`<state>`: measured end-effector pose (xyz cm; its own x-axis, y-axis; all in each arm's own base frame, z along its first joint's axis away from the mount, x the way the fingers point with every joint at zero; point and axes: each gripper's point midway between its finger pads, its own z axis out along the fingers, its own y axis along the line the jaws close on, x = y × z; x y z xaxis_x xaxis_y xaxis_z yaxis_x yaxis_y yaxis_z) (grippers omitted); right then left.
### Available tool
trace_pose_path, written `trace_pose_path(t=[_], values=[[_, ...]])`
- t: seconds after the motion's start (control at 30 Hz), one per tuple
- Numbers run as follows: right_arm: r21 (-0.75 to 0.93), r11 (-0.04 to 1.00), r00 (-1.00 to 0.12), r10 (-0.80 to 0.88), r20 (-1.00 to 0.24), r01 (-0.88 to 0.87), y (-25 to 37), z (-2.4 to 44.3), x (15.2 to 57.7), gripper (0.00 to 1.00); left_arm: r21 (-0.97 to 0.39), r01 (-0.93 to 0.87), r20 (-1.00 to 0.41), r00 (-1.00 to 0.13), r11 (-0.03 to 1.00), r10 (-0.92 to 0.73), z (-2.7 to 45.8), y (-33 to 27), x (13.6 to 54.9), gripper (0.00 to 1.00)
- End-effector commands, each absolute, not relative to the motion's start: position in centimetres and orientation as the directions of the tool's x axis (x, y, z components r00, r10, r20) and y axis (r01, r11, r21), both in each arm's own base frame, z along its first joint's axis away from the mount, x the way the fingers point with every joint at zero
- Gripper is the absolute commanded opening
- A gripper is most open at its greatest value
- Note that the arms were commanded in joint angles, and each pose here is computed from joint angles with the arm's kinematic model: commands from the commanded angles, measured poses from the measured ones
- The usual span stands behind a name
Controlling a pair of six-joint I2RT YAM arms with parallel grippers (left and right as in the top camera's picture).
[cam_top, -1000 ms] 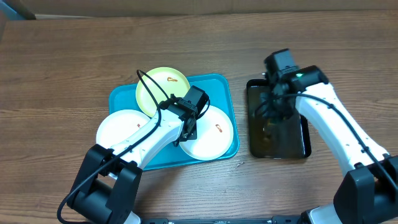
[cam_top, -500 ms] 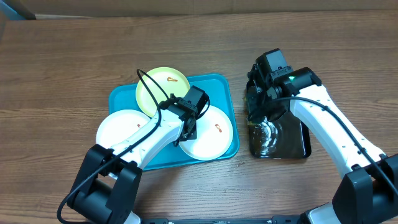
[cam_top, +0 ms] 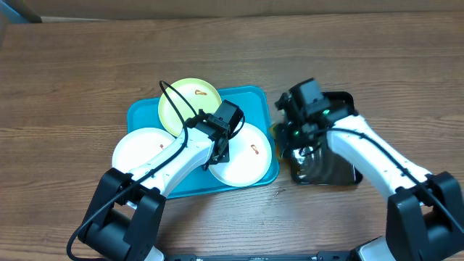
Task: Clean dirty plates on tray and stack at the side
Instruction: 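Carry the sponge left onto the right white plate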
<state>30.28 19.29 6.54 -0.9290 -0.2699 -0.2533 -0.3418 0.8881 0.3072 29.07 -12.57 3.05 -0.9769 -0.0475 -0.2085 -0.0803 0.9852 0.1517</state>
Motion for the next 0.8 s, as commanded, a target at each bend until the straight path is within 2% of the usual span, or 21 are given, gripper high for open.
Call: trace_pose_path(t=[0.0,0.33,0.77], values=[[0.303,0.861,-0.896,-0.314,-0.314,-0.408,21.6,7.5,30.0,0.04,0.16,-0.062,-0.183,-0.983,0.985,-0.032,2.3,-12.3,28.6,0.04],[0.088,0.913,-0.838,-0.322,-0.44,-0.397,23.6,7.4,31.5,0.04,0.158,-0.062,-0.182,-0.983,0.985,-0.033,2.3,-12.3,28.6,0.04],[0.011,0.926,-0.871,-0.351,-0.343,-0.377,22.8,1.7,31.8,0.04,0.158,-0.062,-0.183,-0.983,0.985,-0.033,2.3,-12.3,28.6,0.04]])
